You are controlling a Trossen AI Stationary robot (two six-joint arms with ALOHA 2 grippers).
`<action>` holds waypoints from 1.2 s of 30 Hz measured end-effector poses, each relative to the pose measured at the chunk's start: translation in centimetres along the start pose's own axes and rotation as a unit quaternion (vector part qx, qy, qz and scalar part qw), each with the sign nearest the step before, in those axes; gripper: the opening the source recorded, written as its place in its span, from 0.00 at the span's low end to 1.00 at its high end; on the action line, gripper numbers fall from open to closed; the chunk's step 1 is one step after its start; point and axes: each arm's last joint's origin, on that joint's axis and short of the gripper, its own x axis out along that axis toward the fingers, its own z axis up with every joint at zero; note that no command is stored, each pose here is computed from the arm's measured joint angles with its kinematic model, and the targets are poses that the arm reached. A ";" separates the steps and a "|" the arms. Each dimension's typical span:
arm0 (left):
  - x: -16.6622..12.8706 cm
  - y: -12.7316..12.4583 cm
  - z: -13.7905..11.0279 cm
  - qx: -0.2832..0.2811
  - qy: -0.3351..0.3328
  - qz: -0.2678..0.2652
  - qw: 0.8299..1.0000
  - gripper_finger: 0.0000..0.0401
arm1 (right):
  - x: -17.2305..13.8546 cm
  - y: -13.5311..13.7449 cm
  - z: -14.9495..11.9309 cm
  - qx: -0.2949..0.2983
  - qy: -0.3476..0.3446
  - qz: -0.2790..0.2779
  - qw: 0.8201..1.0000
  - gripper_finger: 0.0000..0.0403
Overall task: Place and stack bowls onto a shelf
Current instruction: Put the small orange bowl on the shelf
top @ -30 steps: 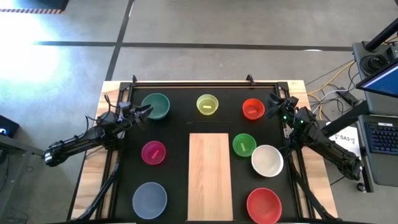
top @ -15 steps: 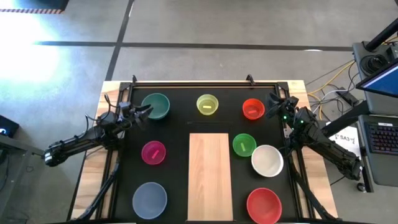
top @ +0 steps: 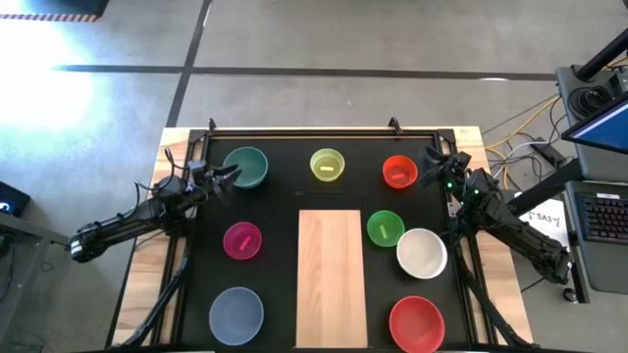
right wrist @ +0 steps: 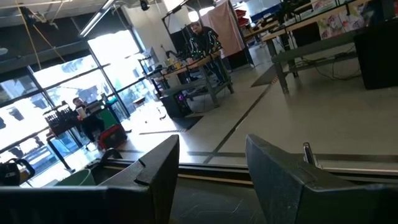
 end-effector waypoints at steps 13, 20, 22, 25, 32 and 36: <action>0.0 0.0 0.0 0.000 0.000 0.000 1.000 0.31 | 0.0 0.1 0.3 0.033 -0.014 0.006 0.999 0.43; 0.0 0.0 0.0 0.000 0.000 0.000 1.000 0.31 | 0.6 0.0 -0.5 0.069 0.025 -0.013 0.997 0.43; 0.0 0.0 0.0 0.000 0.000 0.000 1.000 0.31 | 0.7 -0.1 -0.7 0.079 0.036 -0.019 0.996 0.43; 0.0 0.0 0.0 0.000 0.000 0.000 1.000 0.31 | 1.0 -0.1 -1.0 0.079 0.049 -0.026 0.995 0.43; 0.0 0.0 0.0 0.000 0.000 0.000 1.000 0.31 | 1.7 0.5 0.0 0.075 0.041 -0.026 0.996 0.43; 0.0 0.0 0.0 0.000 0.000 0.000 1.000 0.31 | 2.4 1.5 2.0 0.044 0.040 -0.024 0.998 0.43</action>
